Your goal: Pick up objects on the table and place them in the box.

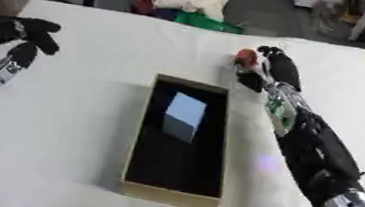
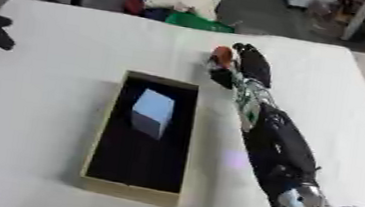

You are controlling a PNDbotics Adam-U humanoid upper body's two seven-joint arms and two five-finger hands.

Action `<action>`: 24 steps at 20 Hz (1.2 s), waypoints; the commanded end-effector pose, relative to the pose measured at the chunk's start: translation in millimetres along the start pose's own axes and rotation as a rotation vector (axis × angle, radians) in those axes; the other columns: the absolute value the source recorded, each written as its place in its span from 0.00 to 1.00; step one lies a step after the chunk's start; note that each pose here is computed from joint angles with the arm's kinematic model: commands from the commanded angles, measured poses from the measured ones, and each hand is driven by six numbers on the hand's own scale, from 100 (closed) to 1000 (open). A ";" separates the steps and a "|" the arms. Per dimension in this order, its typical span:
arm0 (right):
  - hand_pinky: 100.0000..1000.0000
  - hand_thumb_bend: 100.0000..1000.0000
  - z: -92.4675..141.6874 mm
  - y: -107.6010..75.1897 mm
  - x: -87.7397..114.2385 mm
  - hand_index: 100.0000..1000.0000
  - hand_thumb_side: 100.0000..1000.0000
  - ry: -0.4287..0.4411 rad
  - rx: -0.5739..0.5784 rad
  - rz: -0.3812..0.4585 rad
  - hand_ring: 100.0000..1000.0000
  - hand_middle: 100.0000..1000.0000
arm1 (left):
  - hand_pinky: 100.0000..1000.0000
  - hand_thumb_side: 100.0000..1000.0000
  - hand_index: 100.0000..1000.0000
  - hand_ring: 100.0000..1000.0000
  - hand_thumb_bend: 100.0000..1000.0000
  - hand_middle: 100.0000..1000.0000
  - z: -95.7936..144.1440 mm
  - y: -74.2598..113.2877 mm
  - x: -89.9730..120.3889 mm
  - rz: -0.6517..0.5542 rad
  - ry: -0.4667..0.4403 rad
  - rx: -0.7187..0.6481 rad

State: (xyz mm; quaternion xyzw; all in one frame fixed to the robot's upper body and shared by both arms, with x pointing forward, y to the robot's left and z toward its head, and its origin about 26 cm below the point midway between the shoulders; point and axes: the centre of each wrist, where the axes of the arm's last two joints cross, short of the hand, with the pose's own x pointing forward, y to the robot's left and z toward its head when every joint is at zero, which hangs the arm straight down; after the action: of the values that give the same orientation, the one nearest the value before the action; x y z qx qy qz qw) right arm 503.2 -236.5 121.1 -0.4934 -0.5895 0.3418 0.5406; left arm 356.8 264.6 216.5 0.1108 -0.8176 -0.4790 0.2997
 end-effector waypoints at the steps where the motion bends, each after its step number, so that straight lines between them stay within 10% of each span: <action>1: 0.75 0.10 -6.8 -15.1 -1.5 0.87 0.67 0.007 -0.031 -0.001 0.83 0.76 | 0.76 0.97 0.88 0.64 0.00 0.60 -3.8 10.2 6.3 -0.022 -0.028 0.015; 12: 0.72 0.00 -7.2 -18.3 -5.0 0.75 0.57 0.024 -0.086 -0.006 0.79 0.63 | 0.76 0.97 0.88 0.64 0.00 0.60 -5.7 10.5 7.9 -0.021 -0.038 0.018; 24: 0.64 0.00 -9.1 -25.4 -11.3 0.48 0.26 0.073 -0.238 -0.025 0.69 0.36 | 0.76 0.97 0.88 0.64 0.00 0.60 -3.8 9.5 5.9 -0.014 -0.028 0.017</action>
State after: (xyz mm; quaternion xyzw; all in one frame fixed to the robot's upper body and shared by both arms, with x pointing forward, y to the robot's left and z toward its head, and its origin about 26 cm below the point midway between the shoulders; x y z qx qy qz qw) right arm 502.9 -244.5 123.3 -0.5428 -0.6029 0.2641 0.5216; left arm 357.1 262.1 217.4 0.1072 -0.8199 -0.4770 0.2977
